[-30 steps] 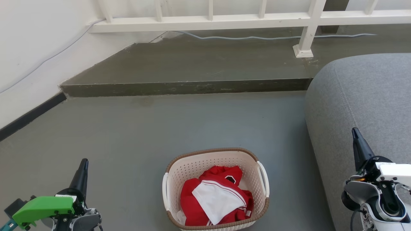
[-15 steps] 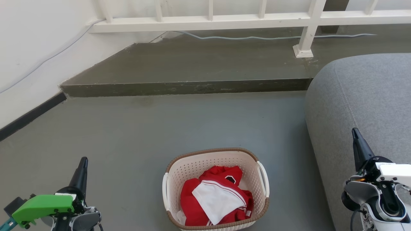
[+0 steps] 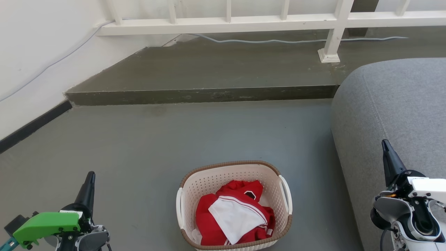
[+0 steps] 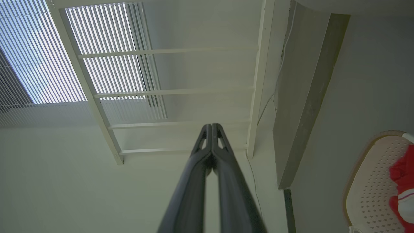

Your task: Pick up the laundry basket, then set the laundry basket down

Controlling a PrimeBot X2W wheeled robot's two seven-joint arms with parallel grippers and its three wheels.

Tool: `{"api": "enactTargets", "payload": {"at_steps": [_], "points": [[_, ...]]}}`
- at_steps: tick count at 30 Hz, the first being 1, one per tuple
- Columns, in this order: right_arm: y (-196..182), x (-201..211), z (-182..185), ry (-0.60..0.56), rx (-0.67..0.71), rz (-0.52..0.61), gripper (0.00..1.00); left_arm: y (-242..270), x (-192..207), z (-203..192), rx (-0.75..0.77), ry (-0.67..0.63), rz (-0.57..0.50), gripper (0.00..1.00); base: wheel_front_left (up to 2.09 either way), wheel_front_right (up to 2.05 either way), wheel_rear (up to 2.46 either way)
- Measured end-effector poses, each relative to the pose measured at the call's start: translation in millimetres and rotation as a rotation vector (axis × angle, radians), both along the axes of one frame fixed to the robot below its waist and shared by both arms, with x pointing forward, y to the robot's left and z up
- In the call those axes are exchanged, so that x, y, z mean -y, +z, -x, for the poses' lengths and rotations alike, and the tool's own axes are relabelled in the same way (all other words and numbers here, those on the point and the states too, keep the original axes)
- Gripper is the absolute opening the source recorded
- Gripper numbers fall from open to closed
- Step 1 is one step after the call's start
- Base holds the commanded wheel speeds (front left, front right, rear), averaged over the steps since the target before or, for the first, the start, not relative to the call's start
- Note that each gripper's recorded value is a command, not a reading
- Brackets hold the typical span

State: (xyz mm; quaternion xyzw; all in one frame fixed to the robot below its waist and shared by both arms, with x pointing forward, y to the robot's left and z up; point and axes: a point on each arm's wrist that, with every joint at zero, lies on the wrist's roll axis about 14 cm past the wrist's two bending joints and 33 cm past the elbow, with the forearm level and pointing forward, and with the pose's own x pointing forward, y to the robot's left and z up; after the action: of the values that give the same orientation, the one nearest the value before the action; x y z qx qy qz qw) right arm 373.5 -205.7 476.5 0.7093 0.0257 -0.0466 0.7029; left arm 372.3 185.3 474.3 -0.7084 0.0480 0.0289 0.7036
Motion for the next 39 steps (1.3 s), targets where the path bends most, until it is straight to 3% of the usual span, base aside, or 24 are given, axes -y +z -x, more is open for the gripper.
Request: {"api": "enactTargets", "payload": {"at_steps": [39], "points": [[-0.8,-0.3,0.2,-0.003,-0.002,-0.006,0.00,-1.1,-1.4,0.4,0.001,0.004,0.001,0.00,0.00,0.00,0.00]]}}
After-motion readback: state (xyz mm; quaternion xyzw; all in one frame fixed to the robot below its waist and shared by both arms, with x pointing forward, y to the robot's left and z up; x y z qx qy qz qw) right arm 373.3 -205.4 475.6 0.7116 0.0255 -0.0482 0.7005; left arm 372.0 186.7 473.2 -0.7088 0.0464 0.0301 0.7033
